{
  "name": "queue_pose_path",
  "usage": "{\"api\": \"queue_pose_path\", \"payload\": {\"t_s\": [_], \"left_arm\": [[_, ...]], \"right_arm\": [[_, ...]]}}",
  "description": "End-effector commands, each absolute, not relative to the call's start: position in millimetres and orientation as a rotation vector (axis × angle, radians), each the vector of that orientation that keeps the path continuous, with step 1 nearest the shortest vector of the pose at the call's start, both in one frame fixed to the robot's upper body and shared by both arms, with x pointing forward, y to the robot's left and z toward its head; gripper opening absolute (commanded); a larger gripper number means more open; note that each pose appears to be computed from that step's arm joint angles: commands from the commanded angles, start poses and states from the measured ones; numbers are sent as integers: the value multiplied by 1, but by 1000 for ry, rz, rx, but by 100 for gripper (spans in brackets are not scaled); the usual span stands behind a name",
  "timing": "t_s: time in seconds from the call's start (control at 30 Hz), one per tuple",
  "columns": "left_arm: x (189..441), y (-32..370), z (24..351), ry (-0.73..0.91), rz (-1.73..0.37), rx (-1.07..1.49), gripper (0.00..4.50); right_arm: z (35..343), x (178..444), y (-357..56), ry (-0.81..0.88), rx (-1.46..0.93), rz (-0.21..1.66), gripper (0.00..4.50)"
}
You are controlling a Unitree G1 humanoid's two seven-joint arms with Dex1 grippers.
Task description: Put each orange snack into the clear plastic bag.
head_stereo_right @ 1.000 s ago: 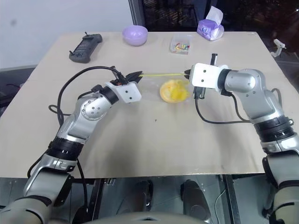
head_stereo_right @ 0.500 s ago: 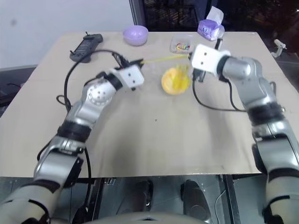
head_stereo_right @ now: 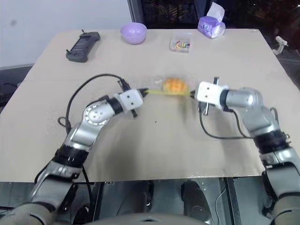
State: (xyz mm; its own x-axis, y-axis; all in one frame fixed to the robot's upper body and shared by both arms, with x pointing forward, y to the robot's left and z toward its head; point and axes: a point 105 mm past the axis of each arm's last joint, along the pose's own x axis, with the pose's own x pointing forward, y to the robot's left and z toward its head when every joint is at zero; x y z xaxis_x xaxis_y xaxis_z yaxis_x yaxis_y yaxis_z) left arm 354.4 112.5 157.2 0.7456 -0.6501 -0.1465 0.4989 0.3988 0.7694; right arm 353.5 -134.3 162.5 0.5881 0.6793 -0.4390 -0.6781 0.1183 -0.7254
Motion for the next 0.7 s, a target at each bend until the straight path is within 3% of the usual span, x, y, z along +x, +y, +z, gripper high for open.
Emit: {"api": "queue_pose_path", "payload": {"t_s": [0.03, 0.17, 0.3, 0.43, 0.7], "left_arm": [[337, 114, 157, -154, -771, 828, 178], [322, 116, 148, -88, -806, 643, 363], [291, 134, 124, 63, -869, 376, 363], [283, 157, 119, 87, -796, 289, 363], [270, 168, 98, 119, -777, 199, 363]], "right_arm": [[170, 346, -144, 20, -1015, 961, 154], [161, 335, -154, 81, -914, 974, 345], [147, 314, -183, 103, -580, 970, 345], [128, 299, -208, 116, -439, 868, 345], [100, 279, -206, 82, -249, 809, 345]]}}
